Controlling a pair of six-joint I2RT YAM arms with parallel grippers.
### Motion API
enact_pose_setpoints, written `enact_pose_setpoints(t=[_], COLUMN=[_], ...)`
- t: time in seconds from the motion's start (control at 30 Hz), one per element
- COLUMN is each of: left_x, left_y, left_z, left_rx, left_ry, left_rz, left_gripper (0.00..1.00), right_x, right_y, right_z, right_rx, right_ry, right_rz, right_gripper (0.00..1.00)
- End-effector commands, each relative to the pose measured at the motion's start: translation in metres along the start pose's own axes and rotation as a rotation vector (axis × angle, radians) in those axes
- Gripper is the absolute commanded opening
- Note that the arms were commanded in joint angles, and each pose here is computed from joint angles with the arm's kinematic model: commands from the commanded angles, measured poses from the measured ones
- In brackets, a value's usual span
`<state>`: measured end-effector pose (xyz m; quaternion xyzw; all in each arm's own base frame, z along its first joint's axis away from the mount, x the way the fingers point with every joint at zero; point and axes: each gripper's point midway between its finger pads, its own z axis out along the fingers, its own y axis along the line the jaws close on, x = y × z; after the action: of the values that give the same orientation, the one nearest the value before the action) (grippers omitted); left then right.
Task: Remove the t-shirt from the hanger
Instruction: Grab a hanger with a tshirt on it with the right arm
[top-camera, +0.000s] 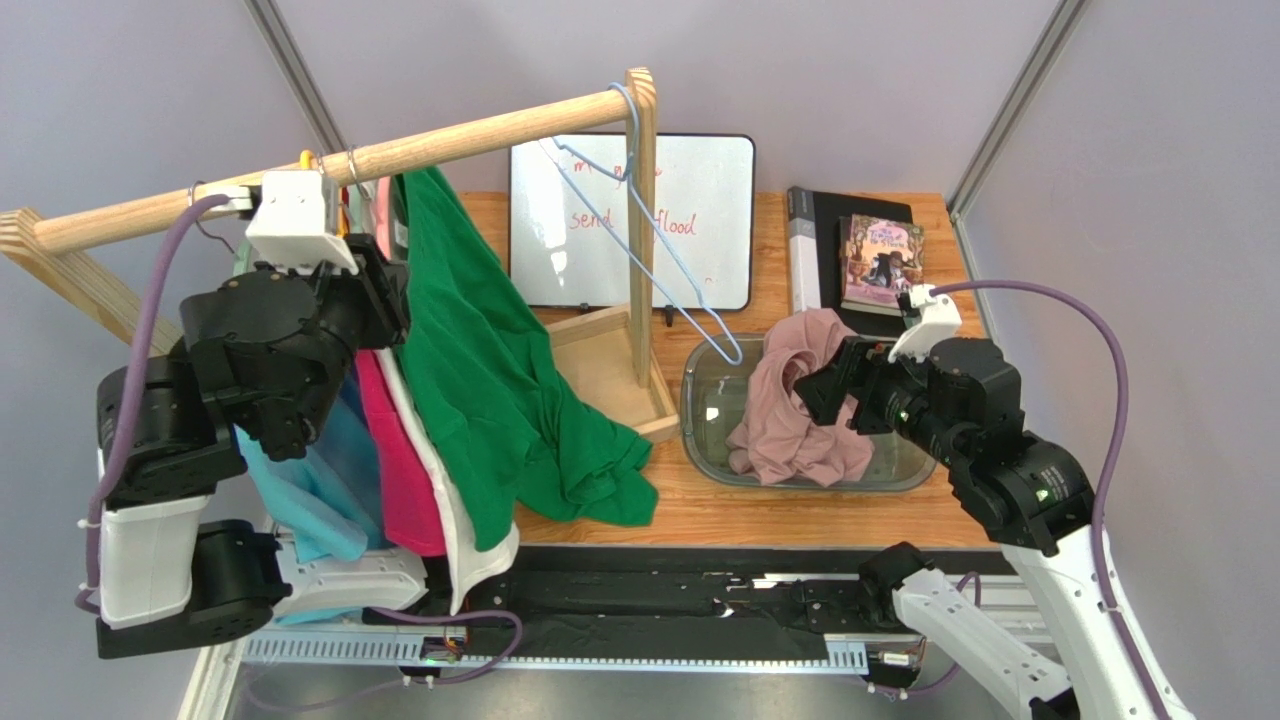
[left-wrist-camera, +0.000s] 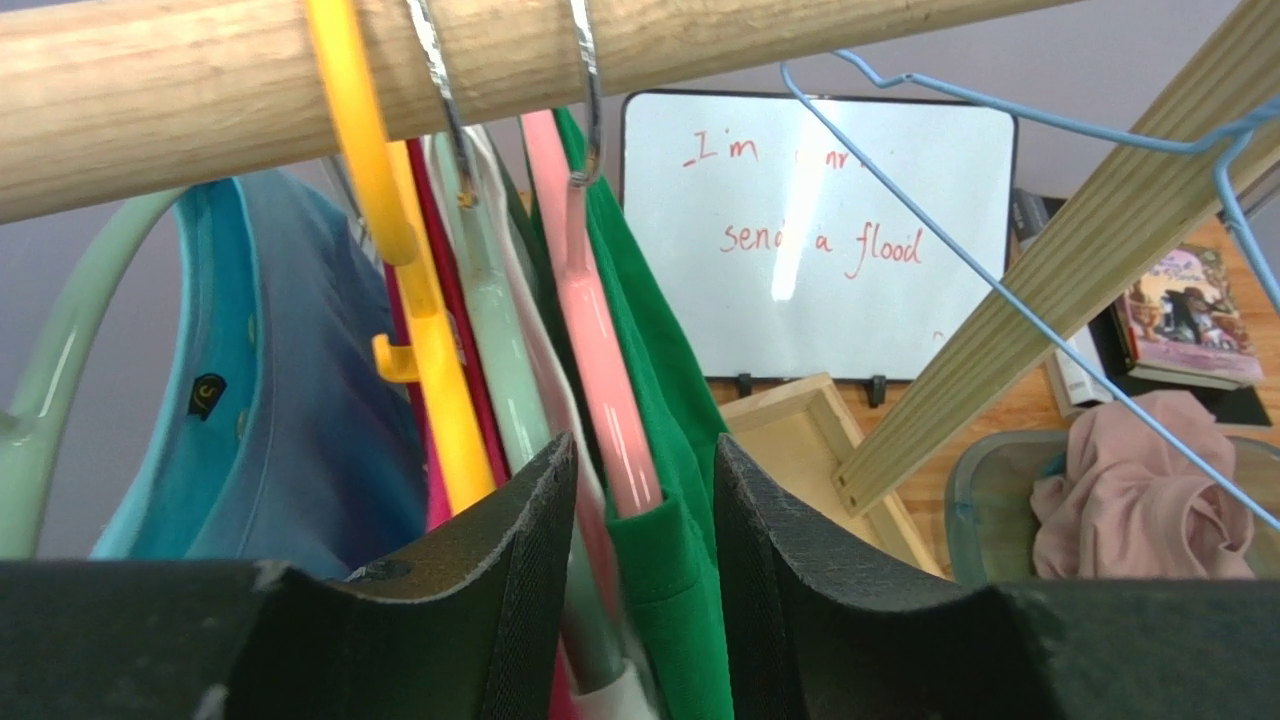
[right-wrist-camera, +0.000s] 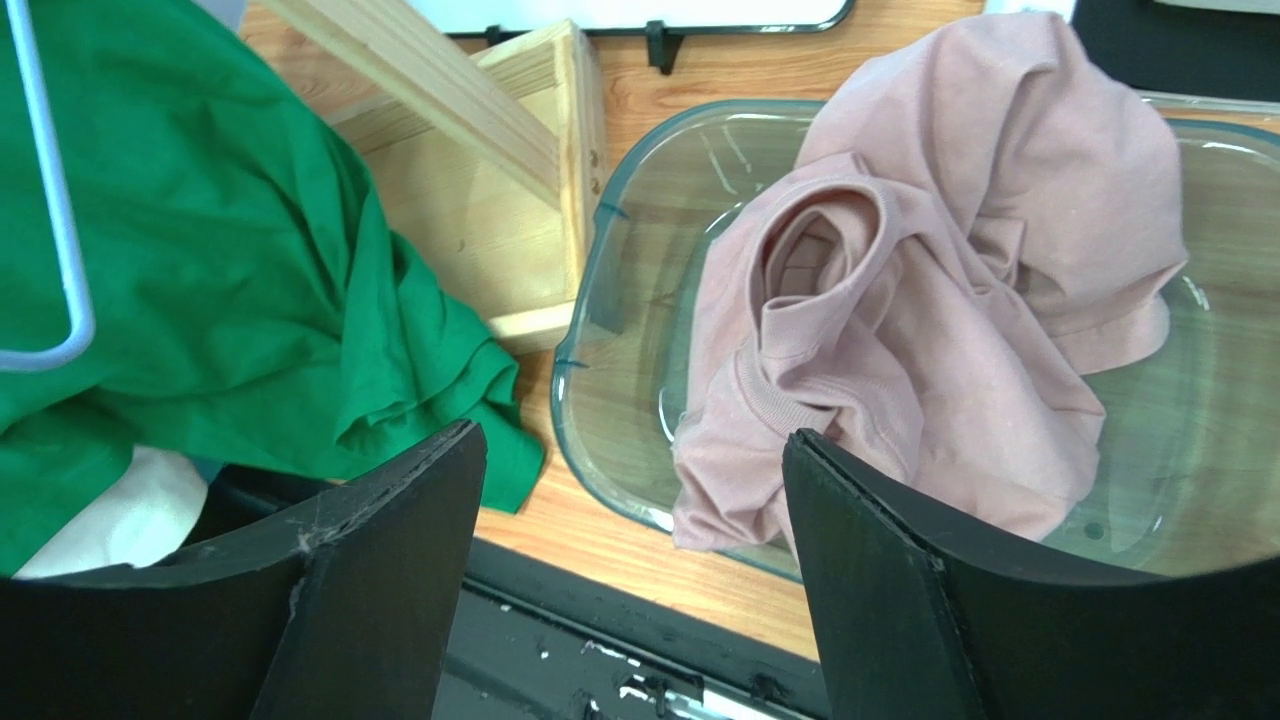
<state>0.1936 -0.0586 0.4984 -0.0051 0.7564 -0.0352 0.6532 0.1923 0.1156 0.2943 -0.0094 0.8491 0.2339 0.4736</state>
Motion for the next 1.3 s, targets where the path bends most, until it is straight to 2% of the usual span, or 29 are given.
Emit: enact_pose_setpoints(t=[0.0, 0.2, 0.4, 0.5, 0.63, 0.67, 0.7, 0.77, 0.8, 0.83, 0.87, 0.93, 1.1, 1.13, 1.27], left_x=[0.007, 0.02, 0.019, 0.007, -0.013, -0.015, -0.017, -0.013, -0.011, -0.008, -0.001, 0.005, 0.015, 0.016, 0.021], left_y=[-0.006, -0.02, -0.055, -0.072, -0.086, -0.088, -0.089, -0.091, -0.092, -0.092, -0.093, -0.095, -0.094, -0.095, -0.096], left_z=[0.01, 0.022, 0.031, 0.032, 0.027, 0.027, 0.027, 0.029, 0.03, 0.031, 0.032, 0.034, 0.03, 0.028, 0.018], left_rx=[-0.04, -0.02, 0.09, 0.167, 0.245, 0.251, 0.254, 0.25, 0.243, 0.237, 0.232, 0.233, 0.251, 0.265, 0.326], left_ry=[0.014, 0.057, 0.071, 0.04, -0.009, -0.014, -0.016, -0.005, -0.001, 0.004, 0.018, 0.028, 0.046, 0.052, 0.059], left_rz=[0.047, 0.045, 0.018, -0.015, -0.079, -0.097, -0.11, -0.127, -0.132, -0.139, -0.149, -0.167, -0.19, -0.194, -0.216], left_gripper=[0.44, 0.4, 0.24, 0.09, 0.01, 0.0, 0.0, 0.0, 0.0, 0.0, 0.0, 0.0, 0.02, 0.05, 0.31], right_x=[-0.006, -0.02, -0.039, -0.044, -0.053, -0.045, -0.057, -0.043, -0.054, -0.04, -0.05, -0.045, -0.046, -0.045, -0.052], right_y=[0.017, 0.048, 0.084, 0.1, 0.128, 0.146, 0.151, 0.178, 0.187, 0.208, 0.208, 0.239, 0.288, 0.295, 0.324], right_z=[-0.018, -0.046, -0.071, -0.075, -0.076, -0.074, -0.075, -0.06, -0.066, -0.072, -0.064, -0.057, -0.052, -0.052, -0.045], right_rx=[-0.076, -0.226, -0.391, -0.47, -0.567, -0.623, -0.599, -0.572, -0.56, -0.591, -0.505, -0.519, -0.589, -0.61, -0.665], right_ry=[-0.003, -0.028, -0.062, -0.058, -0.036, 0.02, -0.023, 0.021, -0.017, 0.007, -0.046, -0.045, -0.09, -0.102, -0.175], right_rz=[-0.017, -0.027, -0.037, -0.039, -0.074, -0.107, -0.132, -0.217, -0.271, -0.333, -0.349, -0.408, -0.412, -0.427, -0.43], right_gripper=[0.77, 0.72, 0.72, 0.72, 0.7, 0.71, 0.71, 0.72, 0.73, 0.74, 0.77, 0.78, 0.82, 0.84, 0.86])
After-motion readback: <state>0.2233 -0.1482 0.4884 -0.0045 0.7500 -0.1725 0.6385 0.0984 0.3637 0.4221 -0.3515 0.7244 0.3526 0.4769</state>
